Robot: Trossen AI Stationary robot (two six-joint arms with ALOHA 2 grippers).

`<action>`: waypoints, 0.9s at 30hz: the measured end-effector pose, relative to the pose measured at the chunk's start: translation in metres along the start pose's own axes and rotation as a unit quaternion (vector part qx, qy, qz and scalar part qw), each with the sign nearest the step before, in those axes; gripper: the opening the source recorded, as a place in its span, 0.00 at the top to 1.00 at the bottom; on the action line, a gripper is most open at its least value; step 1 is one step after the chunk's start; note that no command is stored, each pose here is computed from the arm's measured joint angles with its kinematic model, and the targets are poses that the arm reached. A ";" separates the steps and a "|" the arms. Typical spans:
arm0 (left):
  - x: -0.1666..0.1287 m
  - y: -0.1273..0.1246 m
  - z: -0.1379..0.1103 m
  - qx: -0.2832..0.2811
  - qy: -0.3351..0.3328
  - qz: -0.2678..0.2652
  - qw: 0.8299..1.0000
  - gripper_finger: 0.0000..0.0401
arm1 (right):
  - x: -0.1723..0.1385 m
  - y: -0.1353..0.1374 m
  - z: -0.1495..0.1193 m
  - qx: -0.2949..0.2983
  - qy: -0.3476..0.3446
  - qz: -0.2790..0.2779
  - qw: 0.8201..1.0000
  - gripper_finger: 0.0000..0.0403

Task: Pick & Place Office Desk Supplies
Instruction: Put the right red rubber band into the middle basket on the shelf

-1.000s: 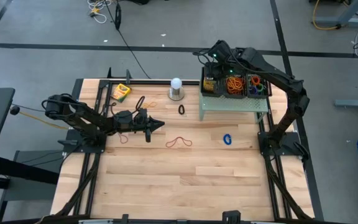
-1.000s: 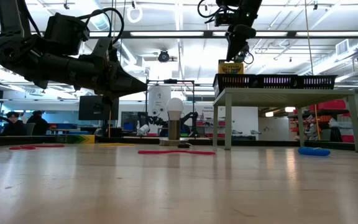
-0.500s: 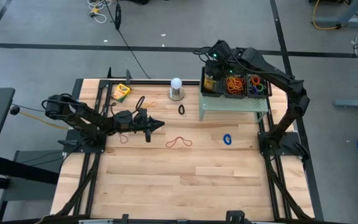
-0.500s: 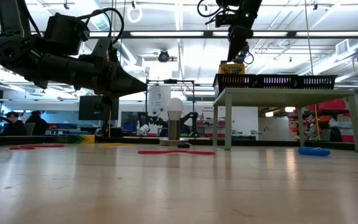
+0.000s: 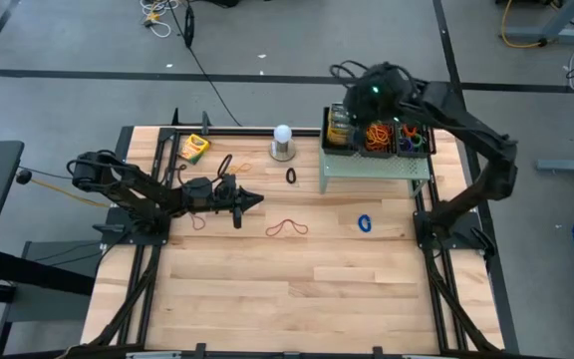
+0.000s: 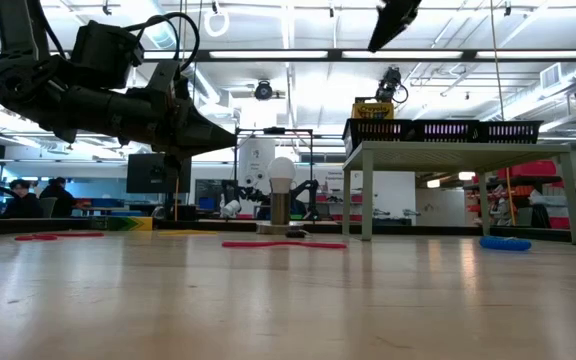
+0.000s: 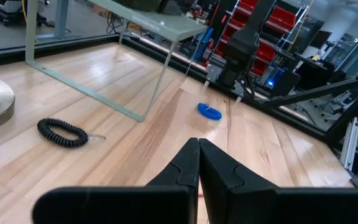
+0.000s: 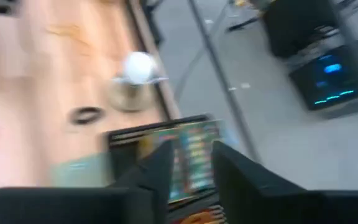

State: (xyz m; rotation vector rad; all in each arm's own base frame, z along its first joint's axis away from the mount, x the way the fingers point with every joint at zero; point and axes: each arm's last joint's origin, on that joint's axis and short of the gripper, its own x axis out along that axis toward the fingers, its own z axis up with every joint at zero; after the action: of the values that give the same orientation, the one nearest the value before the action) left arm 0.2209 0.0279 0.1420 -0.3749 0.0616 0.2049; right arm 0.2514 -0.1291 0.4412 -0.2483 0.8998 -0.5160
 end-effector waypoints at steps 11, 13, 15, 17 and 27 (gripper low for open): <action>-0.027 -0.019 -0.021 0.029 -0.011 -0.016 0.999 0.99 | 0.017 0.158 -0.030 0.097 -0.063 0.179 0.977 0.98; -0.035 -0.018 -0.025 0.026 -0.010 -0.024 0.999 0.99 | 0.029 0.192 -0.039 0.120 -0.067 0.208 0.969 0.99; -0.042 -0.015 -0.029 0.013 -0.003 -0.023 1.000 0.99 | 0.043 0.220 -0.046 0.153 -0.065 0.226 0.960 0.98; -0.048 -0.012 -0.032 0.003 0.001 -0.021 1.000 0.99 | 0.059 0.242 -0.052 0.178 -0.045 0.230 0.956 0.98; -0.049 -0.011 -0.034 0.006 0.009 -0.031 0.999 0.99 | 0.136 0.292 -0.058 0.235 0.065 0.209 0.947 0.87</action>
State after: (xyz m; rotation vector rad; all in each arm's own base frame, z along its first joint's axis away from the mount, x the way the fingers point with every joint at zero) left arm 0.1750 -0.0041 0.1196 -0.3661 0.0698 0.1398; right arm 0.3690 0.0487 0.1928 0.4104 0.8979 -0.3385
